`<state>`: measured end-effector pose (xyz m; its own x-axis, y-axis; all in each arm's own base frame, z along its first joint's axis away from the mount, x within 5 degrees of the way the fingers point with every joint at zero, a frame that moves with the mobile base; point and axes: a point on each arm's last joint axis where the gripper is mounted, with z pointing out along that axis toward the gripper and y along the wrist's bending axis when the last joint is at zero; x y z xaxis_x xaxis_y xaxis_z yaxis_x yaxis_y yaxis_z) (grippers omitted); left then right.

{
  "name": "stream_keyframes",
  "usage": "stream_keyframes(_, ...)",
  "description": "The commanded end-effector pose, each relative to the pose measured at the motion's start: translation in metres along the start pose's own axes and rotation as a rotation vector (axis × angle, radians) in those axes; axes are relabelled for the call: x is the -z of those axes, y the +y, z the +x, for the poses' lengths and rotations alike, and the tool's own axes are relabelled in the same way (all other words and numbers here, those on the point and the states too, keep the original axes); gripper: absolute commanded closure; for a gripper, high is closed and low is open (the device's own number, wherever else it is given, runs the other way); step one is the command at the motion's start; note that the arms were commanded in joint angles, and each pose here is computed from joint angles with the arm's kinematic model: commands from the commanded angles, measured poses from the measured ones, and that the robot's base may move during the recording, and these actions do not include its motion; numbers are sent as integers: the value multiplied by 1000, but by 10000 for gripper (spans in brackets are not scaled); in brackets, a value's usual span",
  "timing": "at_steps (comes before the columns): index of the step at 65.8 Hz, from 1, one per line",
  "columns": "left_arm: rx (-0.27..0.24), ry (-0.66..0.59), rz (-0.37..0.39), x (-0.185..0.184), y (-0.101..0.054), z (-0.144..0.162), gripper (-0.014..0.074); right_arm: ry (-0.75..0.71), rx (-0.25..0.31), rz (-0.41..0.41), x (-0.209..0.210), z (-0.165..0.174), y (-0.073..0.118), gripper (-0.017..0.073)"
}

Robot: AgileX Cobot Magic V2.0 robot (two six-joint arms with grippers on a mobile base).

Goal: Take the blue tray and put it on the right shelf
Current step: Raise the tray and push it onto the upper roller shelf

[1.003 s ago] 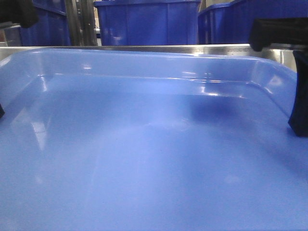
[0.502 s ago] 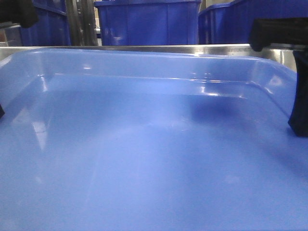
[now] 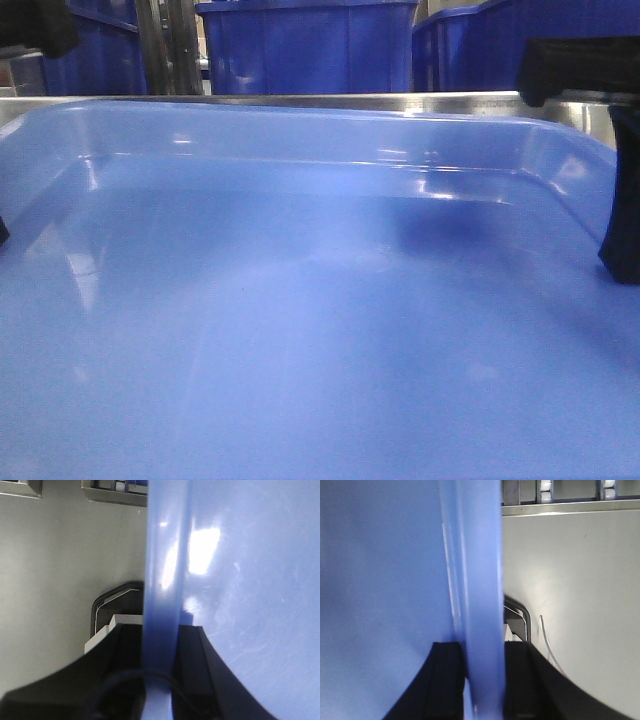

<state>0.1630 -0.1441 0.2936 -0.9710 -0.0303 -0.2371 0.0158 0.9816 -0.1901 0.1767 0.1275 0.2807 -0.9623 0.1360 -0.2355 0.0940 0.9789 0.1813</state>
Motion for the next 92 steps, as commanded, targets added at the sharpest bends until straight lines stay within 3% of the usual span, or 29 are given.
stream_keyframes(1, 23, -49, 86, 13, -7, -2, 594, -61, -12, -71, 14, -4, 5, 358)
stream_keyframes(31, 5, -107, 94, 14, -8, -7, 594, -95, -16, -100, 20, -10, 9, 358)
stream_keyframes(40, 8, -127, 119, 26, -13, -12, 594, -114, 1, -107, 46, -18, 14, 358)
stream_keyframes(58, -45, -269, 205, 67, -25, -33, 593, -334, 58, -180, 110, -46, 28, 358)
stream_keyframes(75, -86, -486, 240, 98, -35, -93, 593, -459, 114, -166, 127, -87, 54, 358)
stream_keyframes(82, -103, -569, 243, 103, -40, -123, 593, -499, 90, -162, 129, -117, 62, 358)
stream_keyframes(92, -78, -677, 252, 102, -41, -164, 593, -534, 53, -139, 123, -157, 66, 358)
